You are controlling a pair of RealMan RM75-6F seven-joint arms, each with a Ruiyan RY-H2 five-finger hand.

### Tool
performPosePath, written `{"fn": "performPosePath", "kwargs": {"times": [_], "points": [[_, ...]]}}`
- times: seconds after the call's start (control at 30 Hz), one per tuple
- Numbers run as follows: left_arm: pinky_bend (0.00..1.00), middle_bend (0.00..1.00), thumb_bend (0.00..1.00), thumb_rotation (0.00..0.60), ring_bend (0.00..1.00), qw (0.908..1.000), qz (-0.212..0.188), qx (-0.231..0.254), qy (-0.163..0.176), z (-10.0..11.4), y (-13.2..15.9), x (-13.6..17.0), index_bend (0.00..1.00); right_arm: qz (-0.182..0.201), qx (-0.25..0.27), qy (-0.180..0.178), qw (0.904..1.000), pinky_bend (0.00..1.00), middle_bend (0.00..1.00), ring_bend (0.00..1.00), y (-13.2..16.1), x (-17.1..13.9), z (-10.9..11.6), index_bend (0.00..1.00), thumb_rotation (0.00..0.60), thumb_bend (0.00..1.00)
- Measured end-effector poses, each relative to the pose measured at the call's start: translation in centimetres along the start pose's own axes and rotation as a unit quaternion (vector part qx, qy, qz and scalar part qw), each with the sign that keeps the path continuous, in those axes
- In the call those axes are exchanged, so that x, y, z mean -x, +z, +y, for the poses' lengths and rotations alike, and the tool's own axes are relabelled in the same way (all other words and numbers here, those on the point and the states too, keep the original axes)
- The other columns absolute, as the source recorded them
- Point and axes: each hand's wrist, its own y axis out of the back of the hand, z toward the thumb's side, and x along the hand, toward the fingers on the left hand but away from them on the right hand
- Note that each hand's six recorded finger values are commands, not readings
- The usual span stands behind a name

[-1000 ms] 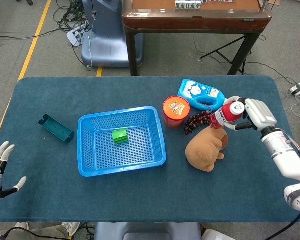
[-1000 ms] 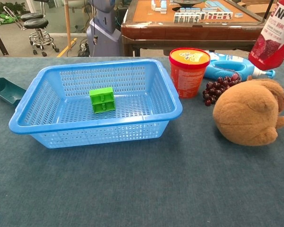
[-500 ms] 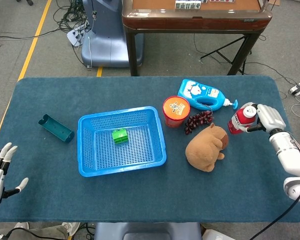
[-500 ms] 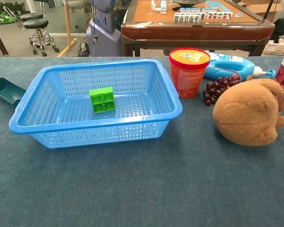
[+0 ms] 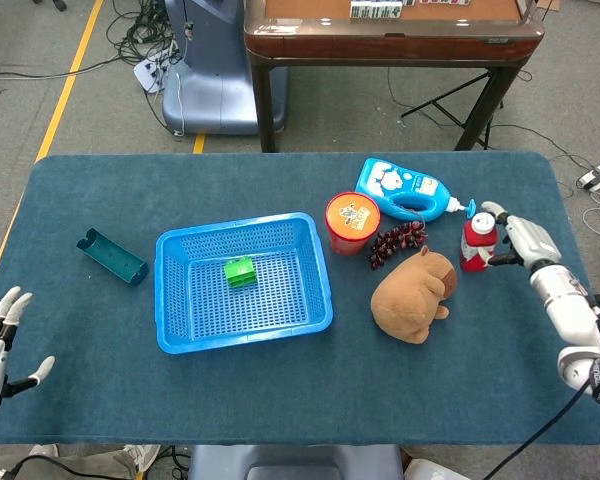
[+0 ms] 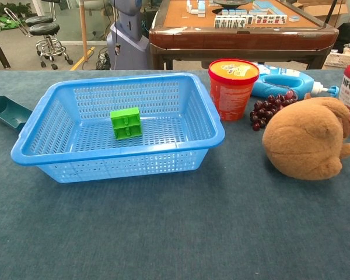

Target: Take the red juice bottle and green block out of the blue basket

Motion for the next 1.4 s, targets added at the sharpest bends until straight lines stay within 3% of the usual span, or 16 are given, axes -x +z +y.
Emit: {"fn": "performPosePath", "kwargs": {"times": [0.13, 0.37, 0.53, 0.7, 0.87, 1.07, 1.23, 1.4], "points": [[0.19, 0.0, 0.28, 0.6, 0.0, 1.0, -0.001, 0.0, 0.0, 0.0, 0.0, 0.0, 0.0, 0.004, 0.002, -0.004, 1.0, 0.19, 0.0, 0.02, 0.1, -0.5, 0.7, 0.0, 0.6, 0.35], [0.19, 0.0, 0.28, 0.6, 0.0, 1.0, 0.0, 0.0, 0.003, 0.2, -0.2, 0.0, 0.0, 0.037, 0.006, -0.043, 0.9984, 0.17, 0.0, 0.02, 1.6, -2.0, 3.1, 0.0, 0.6, 0.35], [0.19, 0.0, 0.28, 0.6, 0.0, 1.0, 0.002, 0.0, 0.005, 0.4, -0.3, 0.1, 0.0, 0.09, -0.001, -0.075, 0.9931, 0.17, 0.08, 0.02, 4.5, -4.3, 5.1, 0.0, 0.6, 0.35], [0.19, 0.0, 0.28, 0.6, 0.0, 1.0, 0.002, 0.002, 0.004, 0.4, -0.3, 0.2, 0.0, 0.152, -0.016, -0.081, 0.9849, 0.17, 0.17, 0.07, 8.5, -6.9, 5.5, 0.0, 0.6, 0.35], [0.19, 0.0, 0.28, 0.6, 0.0, 1.0, -0.001, 0.004, 0.004, 0.3, -0.2, 0.3, 0.0, 0.217, -0.042, -0.059, 0.9736, 0.17, 0.19, 0.09, 13.1, -8.9, 3.8, 0.02, 0.6, 0.34], [0.19, 0.0, 0.28, 0.6, 0.0, 0.9999, -0.01, 0.006, 0.004, 0.4, 0.2, 0.4, 0.0, 0.286, -0.087, -0.016, 0.954, 0.19, 0.21, 0.11, 19.0, -9.7, 0.5, 0.12, 0.6, 0.33], [0.19, 0.0, 0.28, 0.6, 0.0, 0.9998, -0.02, 0.006, 0.004, 0.6, 0.9, 0.5, 0.0, 0.328, -0.116, 0.028, 0.9371, 0.19, 0.22, 0.12, 23.4, -9.0, -3.4, 0.14, 0.6, 0.16], [0.19, 0.0, 0.28, 0.6, 0.0, 0.9996, -0.027, 0.004, 0.004, 0.8, 1.3, 0.6, 0.0, 0.353, -0.128, 0.06, 0.925, 0.2, 0.22, 0.12, 27.5, -7.8, -7.2, 0.14, 0.6, 0.13]]}}
